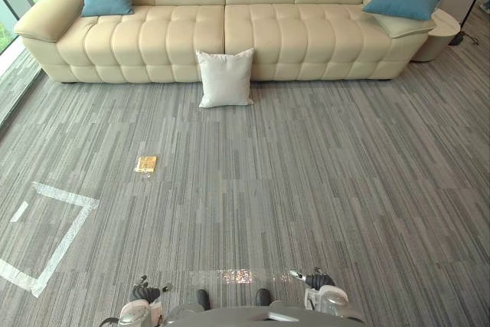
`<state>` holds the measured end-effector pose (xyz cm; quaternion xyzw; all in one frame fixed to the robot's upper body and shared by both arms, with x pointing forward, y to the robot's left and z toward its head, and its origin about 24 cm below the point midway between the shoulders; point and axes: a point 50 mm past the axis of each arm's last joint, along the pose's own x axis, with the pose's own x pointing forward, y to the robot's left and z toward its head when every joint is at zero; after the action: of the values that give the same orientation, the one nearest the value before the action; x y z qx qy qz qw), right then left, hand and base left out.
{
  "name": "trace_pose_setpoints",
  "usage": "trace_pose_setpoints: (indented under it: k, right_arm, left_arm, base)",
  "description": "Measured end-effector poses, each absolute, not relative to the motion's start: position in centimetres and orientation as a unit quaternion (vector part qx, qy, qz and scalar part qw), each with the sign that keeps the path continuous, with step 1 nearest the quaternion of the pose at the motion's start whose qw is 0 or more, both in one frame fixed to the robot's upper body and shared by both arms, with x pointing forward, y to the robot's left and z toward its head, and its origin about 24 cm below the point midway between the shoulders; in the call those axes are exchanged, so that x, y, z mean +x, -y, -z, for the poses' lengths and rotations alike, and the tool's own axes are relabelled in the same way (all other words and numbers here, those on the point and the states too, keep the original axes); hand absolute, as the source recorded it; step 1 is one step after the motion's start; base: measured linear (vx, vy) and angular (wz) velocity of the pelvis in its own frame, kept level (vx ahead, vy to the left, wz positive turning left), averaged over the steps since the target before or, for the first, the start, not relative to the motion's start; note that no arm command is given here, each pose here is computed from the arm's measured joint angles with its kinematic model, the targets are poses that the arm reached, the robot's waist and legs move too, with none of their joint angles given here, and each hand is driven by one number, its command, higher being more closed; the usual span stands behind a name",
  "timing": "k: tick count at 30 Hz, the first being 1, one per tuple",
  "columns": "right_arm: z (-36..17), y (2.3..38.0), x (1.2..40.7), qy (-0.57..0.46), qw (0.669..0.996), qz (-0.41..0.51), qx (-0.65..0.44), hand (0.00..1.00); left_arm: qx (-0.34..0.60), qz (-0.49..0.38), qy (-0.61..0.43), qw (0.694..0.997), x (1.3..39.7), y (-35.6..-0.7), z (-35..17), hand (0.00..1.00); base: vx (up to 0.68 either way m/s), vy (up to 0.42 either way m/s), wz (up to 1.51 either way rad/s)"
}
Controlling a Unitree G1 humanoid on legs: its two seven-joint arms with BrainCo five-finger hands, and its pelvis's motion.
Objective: Pick up cushions and gather them together orderly.
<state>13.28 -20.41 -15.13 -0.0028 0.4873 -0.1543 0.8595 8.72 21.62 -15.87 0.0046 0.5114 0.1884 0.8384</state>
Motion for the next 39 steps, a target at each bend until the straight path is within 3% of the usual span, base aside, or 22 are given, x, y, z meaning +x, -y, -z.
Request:
trace_pose_setpoints:
  k: [39]
  right_arm:
    - [15.6, 20.1, 11.9, -0.502, 0.848, 0.167, 0.017, 0.0]
  left_arm:
    - [0.025, -0.166, -0.525, 0.834, 8.0, -21.4, 16.1, 0.0]
  base:
    - [0.0, -0.004, 0.0]
